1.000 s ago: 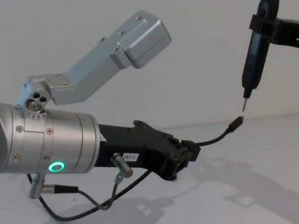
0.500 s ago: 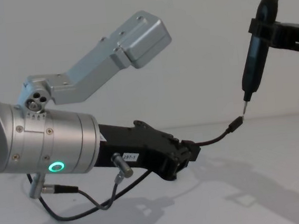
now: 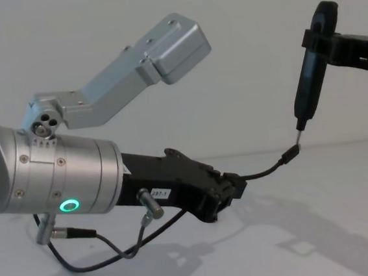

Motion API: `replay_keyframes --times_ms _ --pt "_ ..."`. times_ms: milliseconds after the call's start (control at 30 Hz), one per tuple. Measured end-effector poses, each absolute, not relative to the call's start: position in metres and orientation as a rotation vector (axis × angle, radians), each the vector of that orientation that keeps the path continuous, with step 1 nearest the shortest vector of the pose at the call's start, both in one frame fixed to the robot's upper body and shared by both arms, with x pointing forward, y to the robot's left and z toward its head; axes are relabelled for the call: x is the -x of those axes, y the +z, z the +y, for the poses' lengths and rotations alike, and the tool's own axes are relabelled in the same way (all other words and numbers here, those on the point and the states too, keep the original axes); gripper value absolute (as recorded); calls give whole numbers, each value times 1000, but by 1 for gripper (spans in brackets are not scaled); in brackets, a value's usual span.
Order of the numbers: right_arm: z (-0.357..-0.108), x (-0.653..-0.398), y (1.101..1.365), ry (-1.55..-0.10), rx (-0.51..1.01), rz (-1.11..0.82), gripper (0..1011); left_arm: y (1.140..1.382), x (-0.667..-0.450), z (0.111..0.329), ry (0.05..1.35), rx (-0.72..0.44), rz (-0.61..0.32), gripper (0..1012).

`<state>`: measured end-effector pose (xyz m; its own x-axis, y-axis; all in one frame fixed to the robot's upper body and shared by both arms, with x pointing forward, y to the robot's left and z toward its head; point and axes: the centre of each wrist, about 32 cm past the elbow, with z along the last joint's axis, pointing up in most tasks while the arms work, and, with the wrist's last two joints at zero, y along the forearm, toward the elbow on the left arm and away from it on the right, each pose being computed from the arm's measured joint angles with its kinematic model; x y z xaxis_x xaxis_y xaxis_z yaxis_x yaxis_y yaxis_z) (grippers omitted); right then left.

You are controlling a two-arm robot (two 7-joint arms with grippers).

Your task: Pick up the data cable with the one hand.

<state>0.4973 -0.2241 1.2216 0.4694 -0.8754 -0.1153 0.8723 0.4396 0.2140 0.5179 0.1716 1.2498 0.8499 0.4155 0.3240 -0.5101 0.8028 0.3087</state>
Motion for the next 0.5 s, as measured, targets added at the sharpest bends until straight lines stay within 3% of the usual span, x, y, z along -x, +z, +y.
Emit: replay_keyframes --times_ms 500 --pt "-224 -497 1221 -1081 -255 -10 279 1250 -518 172 501 -399 -247 56"
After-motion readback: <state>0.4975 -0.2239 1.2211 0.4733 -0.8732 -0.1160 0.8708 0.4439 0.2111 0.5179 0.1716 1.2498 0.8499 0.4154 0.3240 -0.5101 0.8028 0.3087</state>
